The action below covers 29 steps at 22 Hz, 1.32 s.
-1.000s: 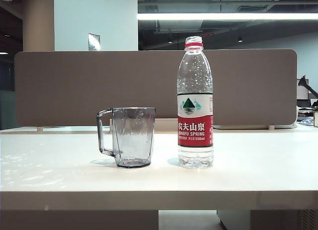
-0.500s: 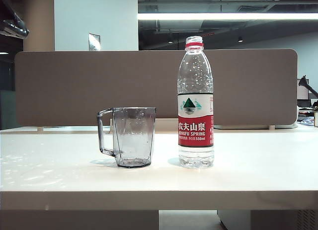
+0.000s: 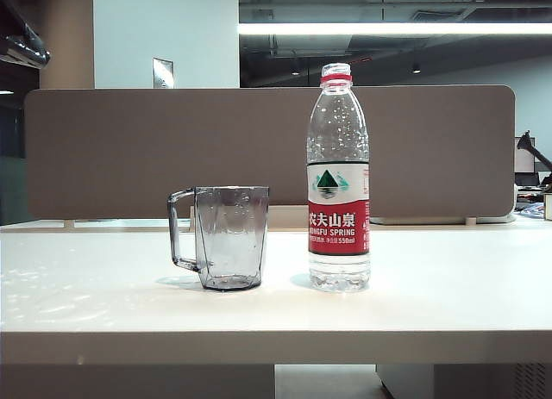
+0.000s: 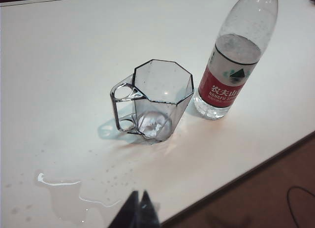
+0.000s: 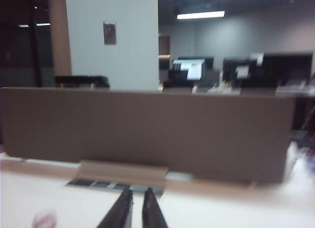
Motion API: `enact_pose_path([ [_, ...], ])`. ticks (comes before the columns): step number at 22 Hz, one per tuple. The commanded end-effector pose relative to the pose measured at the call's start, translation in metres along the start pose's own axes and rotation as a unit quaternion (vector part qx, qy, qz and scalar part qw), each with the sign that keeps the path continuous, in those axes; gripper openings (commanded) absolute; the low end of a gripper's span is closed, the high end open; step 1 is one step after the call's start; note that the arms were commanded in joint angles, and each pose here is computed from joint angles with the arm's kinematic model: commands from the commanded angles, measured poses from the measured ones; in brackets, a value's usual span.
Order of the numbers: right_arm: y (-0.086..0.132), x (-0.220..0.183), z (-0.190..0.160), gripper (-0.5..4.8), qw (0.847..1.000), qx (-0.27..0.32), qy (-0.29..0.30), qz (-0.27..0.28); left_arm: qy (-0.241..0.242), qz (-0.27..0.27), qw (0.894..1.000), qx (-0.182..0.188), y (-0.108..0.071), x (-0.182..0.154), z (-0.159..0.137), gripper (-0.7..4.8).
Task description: Pick up the mineral water bottle on the table and pour water into the mug until it's half full.
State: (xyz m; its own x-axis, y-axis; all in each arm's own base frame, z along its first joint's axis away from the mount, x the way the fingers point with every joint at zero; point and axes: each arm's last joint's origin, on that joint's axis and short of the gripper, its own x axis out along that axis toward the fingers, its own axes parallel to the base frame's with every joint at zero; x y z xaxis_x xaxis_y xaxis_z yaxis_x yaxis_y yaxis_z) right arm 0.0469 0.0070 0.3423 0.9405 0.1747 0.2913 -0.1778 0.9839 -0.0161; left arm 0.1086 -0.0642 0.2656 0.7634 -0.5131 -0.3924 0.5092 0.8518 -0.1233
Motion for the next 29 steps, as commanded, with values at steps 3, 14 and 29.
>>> enact_pose_path([
  [3, -0.005, 0.057, 0.084, 1.17, 0.985, -0.142, 0.096, 0.001, -0.008, -0.001, 1.0, 0.001, 0.0, -0.001, 0.002, -0.05],
  [14, -0.015, 0.208, -0.018, 1.54, 0.943, 0.007, 0.33, 0.031, -0.008, 0.0, 1.0, 0.001, 0.0, -0.001, 0.002, -0.05],
  [29, 0.003, 0.136, -0.194, 1.54, 0.949, 0.107, 0.283, 0.094, -0.008, 0.0, 1.0, 0.001, 0.0, -0.001, 0.002, -0.05],
])
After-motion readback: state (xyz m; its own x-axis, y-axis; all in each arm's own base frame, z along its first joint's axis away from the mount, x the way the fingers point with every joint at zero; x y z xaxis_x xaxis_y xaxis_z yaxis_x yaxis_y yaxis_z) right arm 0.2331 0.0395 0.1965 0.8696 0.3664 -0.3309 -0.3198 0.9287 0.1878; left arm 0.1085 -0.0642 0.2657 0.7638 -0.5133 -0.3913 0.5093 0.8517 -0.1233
